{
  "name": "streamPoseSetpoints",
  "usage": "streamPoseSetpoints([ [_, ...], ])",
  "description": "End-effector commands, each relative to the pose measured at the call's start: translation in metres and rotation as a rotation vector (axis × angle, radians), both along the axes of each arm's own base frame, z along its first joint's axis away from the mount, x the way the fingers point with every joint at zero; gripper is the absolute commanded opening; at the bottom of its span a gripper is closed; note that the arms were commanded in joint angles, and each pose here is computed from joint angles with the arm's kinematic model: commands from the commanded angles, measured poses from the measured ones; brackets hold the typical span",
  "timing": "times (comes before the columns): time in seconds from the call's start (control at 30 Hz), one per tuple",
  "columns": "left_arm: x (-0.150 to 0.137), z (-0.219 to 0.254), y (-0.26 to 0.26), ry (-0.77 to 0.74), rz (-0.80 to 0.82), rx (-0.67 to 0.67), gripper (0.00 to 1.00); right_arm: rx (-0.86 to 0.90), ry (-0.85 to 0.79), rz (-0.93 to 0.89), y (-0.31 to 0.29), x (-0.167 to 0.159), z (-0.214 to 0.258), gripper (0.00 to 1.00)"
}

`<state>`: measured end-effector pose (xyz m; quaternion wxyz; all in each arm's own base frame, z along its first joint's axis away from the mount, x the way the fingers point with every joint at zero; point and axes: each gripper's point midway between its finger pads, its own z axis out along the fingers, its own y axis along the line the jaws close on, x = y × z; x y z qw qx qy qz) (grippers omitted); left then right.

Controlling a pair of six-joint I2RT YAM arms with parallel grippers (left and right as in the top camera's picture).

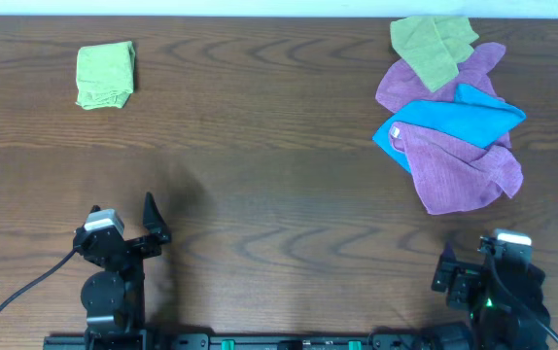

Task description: Fold the cloth

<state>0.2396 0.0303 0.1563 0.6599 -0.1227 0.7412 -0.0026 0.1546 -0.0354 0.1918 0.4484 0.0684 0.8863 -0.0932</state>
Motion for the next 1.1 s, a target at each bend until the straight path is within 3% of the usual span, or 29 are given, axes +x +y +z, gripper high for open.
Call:
streamPoseSetpoints([
  [0.0, 0.000, -0.005, 0.005, 0.014, 0.019, 0.077, 0.95, -0.005, -0.016, 0.014, 0.001, 0.000, 0.005, 0.99],
  [1.07, -0.001, -0.018, 0.017, 0.047, 0.069, 0.096, 0.95, -0.005, -0.016, 0.014, 0.001, 0.000, 0.005, 0.99],
])
